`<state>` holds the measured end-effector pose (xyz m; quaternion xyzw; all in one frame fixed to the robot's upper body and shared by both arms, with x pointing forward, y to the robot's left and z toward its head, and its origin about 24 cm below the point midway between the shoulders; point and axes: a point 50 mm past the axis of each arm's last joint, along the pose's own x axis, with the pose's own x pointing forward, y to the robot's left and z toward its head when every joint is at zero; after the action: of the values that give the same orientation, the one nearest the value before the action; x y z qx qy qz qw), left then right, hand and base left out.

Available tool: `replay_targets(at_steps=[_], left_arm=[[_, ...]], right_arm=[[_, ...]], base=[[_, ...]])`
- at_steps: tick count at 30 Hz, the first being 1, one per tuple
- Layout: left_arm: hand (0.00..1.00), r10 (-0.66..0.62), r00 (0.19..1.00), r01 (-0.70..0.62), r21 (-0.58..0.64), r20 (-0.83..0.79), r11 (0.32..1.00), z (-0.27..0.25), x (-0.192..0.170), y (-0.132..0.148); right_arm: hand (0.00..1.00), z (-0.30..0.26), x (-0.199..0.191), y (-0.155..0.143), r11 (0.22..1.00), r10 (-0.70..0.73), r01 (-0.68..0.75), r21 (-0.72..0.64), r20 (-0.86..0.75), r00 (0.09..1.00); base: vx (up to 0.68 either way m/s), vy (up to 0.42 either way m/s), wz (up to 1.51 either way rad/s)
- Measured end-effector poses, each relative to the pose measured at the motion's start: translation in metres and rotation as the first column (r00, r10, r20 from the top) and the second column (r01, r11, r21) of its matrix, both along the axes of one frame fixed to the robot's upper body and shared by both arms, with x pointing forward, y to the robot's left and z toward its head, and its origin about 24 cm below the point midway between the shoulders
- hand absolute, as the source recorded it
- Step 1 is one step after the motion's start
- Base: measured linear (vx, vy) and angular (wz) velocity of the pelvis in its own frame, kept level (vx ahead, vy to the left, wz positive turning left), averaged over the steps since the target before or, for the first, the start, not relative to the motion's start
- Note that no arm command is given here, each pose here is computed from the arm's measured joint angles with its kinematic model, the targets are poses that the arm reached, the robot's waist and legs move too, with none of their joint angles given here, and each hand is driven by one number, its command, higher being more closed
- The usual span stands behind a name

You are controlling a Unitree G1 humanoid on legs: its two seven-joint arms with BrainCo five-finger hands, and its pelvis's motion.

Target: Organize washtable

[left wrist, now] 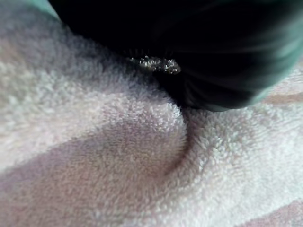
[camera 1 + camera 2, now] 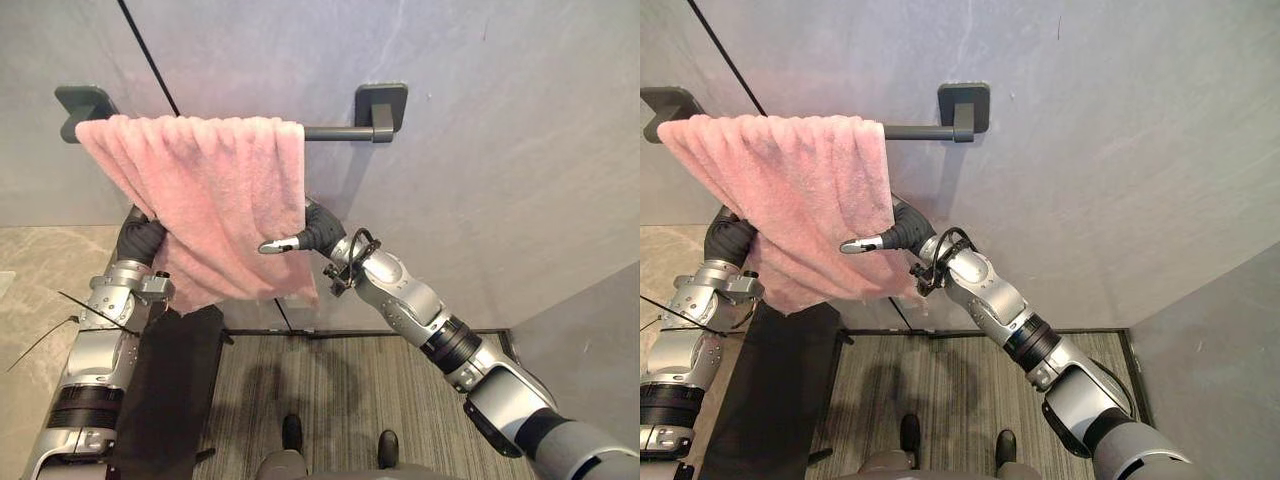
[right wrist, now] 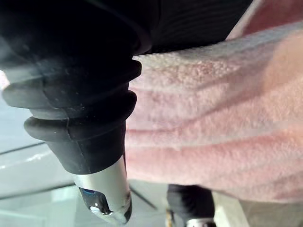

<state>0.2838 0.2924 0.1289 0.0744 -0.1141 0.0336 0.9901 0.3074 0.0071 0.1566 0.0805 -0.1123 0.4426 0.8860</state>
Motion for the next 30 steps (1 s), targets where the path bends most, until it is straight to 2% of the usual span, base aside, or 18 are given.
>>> replay_targets(at_steps=[6,16,26,27,30], left_arm=[[1.0,0.002,1.0,-0.002,0.0,0.001,1.0,0.0,0.0,0.0],[1.0,-0.005,1.0,0.006,-0.031,0.015,1.0,-0.003,0.0,-0.006],[1.0,0.003,1.0,-0.002,-0.044,0.023,0.999,-0.005,-0.005,-0.008],[1.0,0.003,1.0,-0.002,-0.042,0.023,0.999,-0.006,-0.005,-0.008],[1.0,0.005,1.0,-0.005,-0.036,0.022,0.999,-0.006,-0.005,-0.008]], right_arm=[[1.0,0.004,0.006,-0.004,0.999,-0.044,0.044,-0.017,0.03,0.999],[1.0,0.015,0.024,-0.043,0.971,-0.239,0.24,0.003,0.088,0.967],[1.0,0.001,0.018,-0.052,0.967,-0.255,0.256,-0.003,0.056,0.965],[0.0,0.0,0.018,-0.052,0.967,-0.256,0.256,-0.003,0.054,0.965],[0.0,-0.002,0.018,-0.053,0.966,-0.258,0.259,-0.004,0.046,0.965]], base=[[-0.02,-0.005,0.02],[0.0,0.0,0.0],[0.0,0.0,0.0],[0.0,0.0,0.0],[0.0,0.0,0.0]])
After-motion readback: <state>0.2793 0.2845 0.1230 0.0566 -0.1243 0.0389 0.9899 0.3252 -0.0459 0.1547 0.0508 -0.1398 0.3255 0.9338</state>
